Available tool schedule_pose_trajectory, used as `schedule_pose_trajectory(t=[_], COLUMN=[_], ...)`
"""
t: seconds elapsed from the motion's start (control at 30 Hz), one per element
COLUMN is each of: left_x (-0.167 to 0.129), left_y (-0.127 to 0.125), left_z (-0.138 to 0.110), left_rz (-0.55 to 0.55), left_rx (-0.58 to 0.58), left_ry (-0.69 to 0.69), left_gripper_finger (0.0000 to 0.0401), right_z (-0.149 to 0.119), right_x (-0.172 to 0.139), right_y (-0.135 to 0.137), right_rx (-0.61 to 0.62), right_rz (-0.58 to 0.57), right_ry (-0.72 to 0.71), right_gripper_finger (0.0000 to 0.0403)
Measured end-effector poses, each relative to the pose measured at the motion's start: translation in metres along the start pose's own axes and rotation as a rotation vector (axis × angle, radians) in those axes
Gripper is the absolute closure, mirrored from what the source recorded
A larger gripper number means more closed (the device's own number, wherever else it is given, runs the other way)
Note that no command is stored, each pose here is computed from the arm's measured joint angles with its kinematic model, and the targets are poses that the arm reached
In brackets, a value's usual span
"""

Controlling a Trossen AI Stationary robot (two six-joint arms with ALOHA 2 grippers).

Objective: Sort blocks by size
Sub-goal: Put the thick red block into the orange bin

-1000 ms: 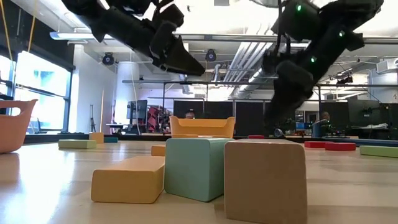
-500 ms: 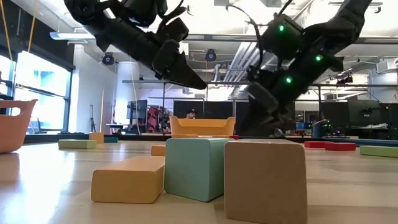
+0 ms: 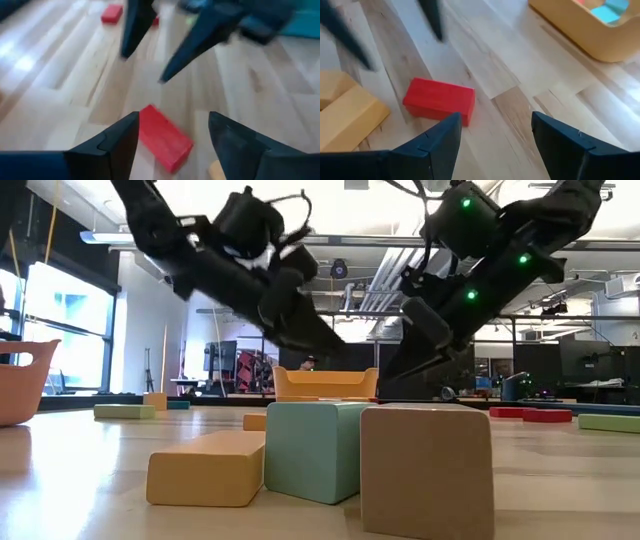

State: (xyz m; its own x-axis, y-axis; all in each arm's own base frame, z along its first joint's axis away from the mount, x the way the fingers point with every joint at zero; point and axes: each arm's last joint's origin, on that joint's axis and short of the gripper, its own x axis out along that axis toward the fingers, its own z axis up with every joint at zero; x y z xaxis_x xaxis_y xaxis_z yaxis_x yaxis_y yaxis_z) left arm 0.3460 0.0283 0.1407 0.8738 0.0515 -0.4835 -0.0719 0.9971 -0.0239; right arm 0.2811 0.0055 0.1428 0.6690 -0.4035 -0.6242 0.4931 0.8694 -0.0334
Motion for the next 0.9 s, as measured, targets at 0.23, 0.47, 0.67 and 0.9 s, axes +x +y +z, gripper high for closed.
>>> schedule_pose_trajectory(t=[0.23, 0.47, 0.67, 0.9], left_x=[0.028, 0.05, 0.058, 0.057], left_y=[0.004, 0.004, 0.004, 0.013], left_z=[0.004, 0.011, 0.013, 0.009], left_rz=[0.008, 0.025, 0.017, 0.013], left_rx=[-0.014, -0.01, -0.037, -0.049], left_ry=[0.006, 0.228, 0.359, 0.416], left_gripper_finger=[0.0126, 0.012, 0.0128, 0.0177], right_z=[-0.007, -0.009, -0.009, -0.001], right_x=[-0.009, -0.01, -0.013, -0.037], right_y=[0.015, 0.015, 0.018, 0.026], right_rx=[-0.042, -0.029, -0.03, -0.037], right_rz=[-0.03, -0.036, -0.018, 0.001], right_ry=[-0.026, -0.015, -0.015, -0.092], right_gripper_finger=[0.0165, 0.0165, 0.0165, 0.0165])
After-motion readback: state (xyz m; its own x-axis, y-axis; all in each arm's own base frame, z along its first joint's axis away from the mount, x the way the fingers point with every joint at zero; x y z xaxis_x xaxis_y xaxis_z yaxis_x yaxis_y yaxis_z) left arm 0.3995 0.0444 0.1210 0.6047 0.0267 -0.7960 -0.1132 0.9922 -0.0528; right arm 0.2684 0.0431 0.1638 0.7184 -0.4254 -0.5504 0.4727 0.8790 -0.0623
